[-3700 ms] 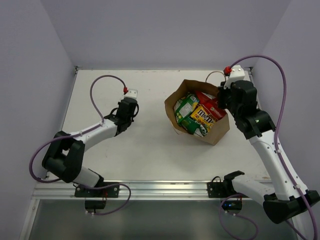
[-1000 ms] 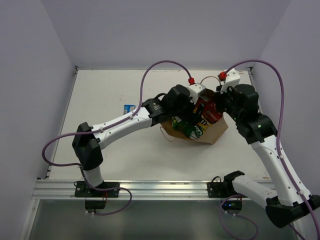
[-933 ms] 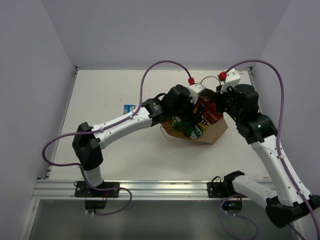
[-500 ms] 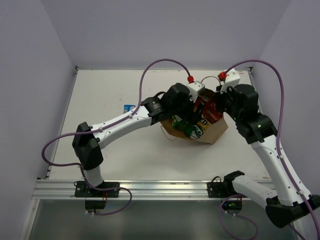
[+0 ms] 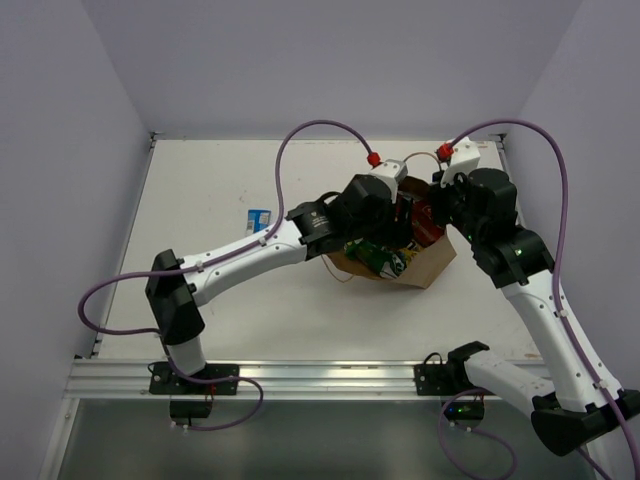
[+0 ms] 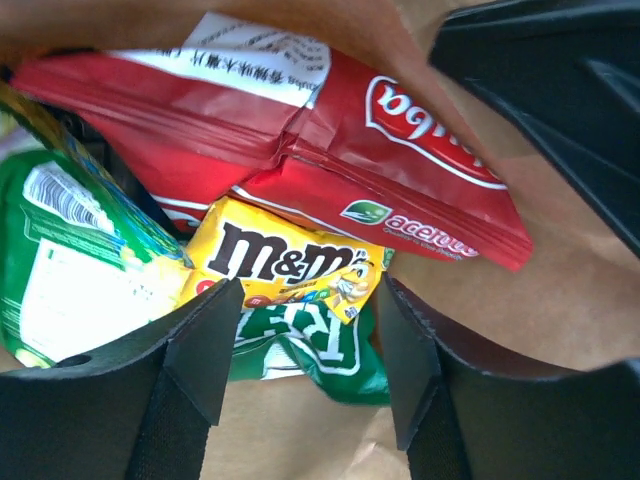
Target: Take the snacks out of the paper bag
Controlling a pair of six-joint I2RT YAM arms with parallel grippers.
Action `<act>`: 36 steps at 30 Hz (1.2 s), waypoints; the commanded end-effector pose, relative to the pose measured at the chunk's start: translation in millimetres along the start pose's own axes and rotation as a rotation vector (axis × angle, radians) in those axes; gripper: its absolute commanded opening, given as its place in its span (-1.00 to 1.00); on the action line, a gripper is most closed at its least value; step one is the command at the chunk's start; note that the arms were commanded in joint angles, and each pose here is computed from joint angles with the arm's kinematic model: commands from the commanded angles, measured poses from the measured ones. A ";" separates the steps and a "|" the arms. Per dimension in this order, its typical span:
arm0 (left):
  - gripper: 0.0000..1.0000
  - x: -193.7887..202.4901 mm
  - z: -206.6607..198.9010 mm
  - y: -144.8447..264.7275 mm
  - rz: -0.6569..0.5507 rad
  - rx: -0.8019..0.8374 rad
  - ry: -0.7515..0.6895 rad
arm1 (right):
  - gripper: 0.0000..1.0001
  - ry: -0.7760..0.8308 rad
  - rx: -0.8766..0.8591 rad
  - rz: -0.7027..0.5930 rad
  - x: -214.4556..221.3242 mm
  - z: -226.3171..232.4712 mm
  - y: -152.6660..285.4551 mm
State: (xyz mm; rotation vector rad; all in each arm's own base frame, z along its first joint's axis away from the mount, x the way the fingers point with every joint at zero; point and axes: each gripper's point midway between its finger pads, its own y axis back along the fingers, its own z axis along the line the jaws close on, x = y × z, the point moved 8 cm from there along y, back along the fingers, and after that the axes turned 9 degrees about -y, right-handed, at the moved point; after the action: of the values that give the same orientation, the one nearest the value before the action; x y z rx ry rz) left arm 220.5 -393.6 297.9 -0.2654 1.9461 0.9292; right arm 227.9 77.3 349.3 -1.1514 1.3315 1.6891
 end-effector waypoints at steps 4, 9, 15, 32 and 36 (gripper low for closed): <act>0.49 3.7 8.9 -21.6 -0.004 -0.164 0.098 | -1.00 -0.015 -0.035 -0.077 -14.2 4.9 5.7; 0.57 12.9 16.7 -39.0 0.029 -0.236 0.087 | -1.00 -0.016 -0.040 -0.073 -12.7 5.1 4.5; 0.04 14.7 16.8 -44.9 0.029 -0.234 0.083 | -1.00 -0.015 -0.033 -0.077 -11.2 4.1 4.5; -1.00 -70.4 6.3 105.8 -0.260 -0.136 -0.002 | -1.00 -0.010 0.008 -0.100 -11.7 -0.7 7.5; -1.00 -79.2 18.6 146.2 -0.290 -0.174 -0.036 | -1.00 -0.012 0.020 -0.105 -12.7 -1.8 8.6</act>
State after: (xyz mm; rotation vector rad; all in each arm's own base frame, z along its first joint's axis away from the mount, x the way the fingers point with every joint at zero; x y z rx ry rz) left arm 202.4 -327.6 398.0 -0.5407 1.8286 0.9018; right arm 226.8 75.8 347.5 -1.1502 1.3288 1.6733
